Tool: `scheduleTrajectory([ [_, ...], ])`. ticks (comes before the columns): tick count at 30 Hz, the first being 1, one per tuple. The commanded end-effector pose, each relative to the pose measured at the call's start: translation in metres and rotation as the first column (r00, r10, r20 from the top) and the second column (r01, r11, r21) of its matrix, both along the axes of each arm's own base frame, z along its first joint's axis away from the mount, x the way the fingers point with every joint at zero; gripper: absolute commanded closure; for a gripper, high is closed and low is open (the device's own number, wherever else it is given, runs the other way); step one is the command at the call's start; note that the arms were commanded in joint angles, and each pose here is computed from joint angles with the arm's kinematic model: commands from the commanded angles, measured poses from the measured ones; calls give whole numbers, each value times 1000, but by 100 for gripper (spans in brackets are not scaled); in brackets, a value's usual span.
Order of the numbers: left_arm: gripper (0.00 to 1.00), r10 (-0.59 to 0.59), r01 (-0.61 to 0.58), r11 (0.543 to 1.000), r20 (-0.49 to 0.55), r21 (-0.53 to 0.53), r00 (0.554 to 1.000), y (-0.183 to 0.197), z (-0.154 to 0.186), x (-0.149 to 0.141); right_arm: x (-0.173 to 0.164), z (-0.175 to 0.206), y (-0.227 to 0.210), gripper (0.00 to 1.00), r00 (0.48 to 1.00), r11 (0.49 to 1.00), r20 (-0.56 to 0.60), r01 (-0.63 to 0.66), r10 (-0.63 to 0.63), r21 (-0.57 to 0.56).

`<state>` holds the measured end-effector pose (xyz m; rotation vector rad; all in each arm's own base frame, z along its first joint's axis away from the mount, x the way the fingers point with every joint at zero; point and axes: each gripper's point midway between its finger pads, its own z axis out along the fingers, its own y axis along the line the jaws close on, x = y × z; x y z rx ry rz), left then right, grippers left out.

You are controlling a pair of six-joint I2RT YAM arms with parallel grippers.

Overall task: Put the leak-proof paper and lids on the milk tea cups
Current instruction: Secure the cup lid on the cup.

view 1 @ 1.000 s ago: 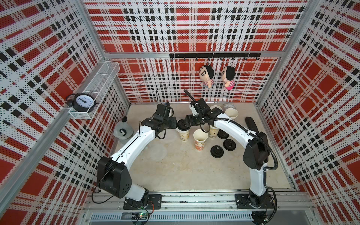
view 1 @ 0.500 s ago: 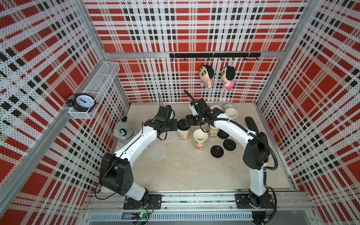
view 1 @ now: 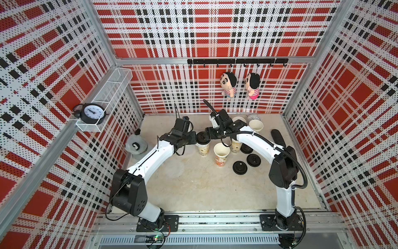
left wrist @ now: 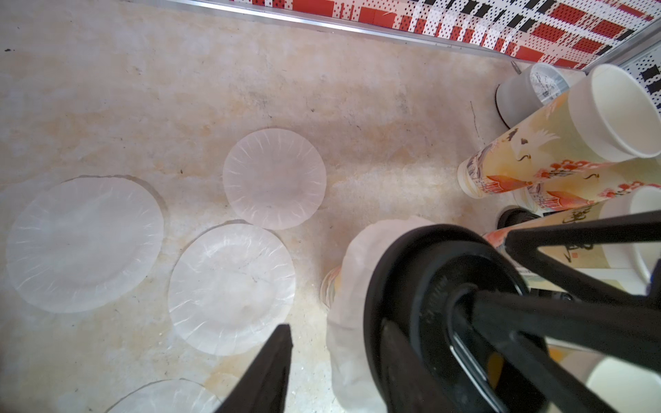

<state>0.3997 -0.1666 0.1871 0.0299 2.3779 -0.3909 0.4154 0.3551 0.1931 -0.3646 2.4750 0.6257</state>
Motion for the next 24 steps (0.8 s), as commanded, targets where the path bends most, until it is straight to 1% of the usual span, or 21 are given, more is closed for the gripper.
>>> scheduleTrajectory([
  [1, 55, 8, -4, 999, -95, 45, 995, 7, -34, -21, -30, -54, -17, 31, 989, 989, -146, -29, 8, -145],
  [6, 55, 7, 3, 997, -132, 72, 991, 7, -55, -40, -32, -58, -18, 32, 988, 988, -153, -28, 5, -149],
  [8, 56, 25, -15, 998, -154, 64, 988, 7, -65, -49, -33, -59, -18, 32, 988, 989, -157, -27, 4, -148],
  [13, 55, 20, -11, 999, -180, 52, 983, 2, -84, -65, -35, -64, -20, 32, 986, 988, -167, -27, 1, -151],
  [20, 56, 16, -10, 999, -193, 31, 981, -4, -106, -68, -35, -67, -21, 32, 985, 987, -174, -18, -10, -157],
  [24, 56, 19, -11, 999, -215, 40, 976, -3, -121, -70, -35, -70, -22, 32, 984, 987, -179, -14, -15, -163],
])
